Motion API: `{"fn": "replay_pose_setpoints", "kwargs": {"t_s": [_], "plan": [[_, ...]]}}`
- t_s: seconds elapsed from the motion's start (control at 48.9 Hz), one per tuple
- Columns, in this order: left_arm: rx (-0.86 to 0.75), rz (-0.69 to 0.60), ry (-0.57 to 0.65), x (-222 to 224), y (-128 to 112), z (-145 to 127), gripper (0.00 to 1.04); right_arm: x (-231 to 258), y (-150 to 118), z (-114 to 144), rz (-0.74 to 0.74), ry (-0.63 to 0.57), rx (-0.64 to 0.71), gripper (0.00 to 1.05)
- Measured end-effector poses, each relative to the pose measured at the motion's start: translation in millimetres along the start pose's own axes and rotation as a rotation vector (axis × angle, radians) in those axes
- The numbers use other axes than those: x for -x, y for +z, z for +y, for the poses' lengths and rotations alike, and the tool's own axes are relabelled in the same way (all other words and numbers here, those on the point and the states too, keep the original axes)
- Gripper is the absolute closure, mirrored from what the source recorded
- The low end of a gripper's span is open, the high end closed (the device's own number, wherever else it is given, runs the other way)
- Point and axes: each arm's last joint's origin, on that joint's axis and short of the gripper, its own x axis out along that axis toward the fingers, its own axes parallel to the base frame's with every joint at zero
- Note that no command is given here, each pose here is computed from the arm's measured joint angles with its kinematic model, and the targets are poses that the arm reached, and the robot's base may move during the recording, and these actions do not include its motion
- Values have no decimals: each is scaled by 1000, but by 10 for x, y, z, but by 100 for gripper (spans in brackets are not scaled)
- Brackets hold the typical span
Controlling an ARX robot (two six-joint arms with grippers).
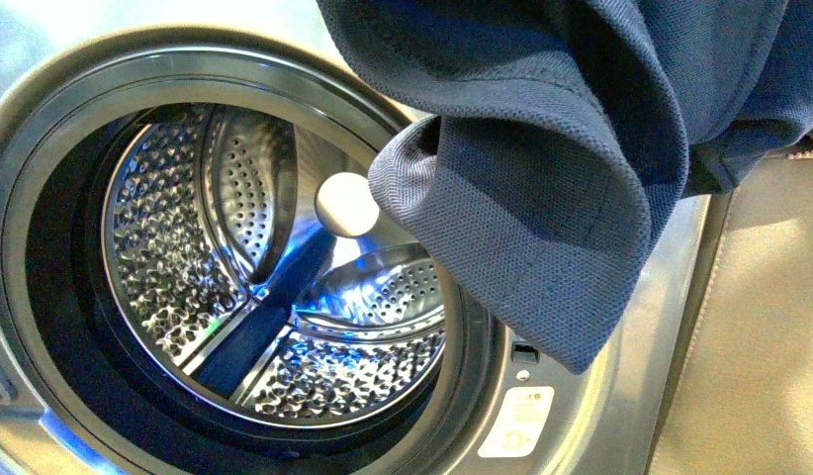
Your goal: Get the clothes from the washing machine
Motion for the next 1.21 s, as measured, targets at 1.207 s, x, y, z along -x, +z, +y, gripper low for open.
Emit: {"fn": "replay_pose_setpoints", "kwargs": {"t_s": [1.207], "plan": [[0, 0, 2, 0, 0, 1, 98, -977, -379, 408, 51, 112, -123, 8]]}}
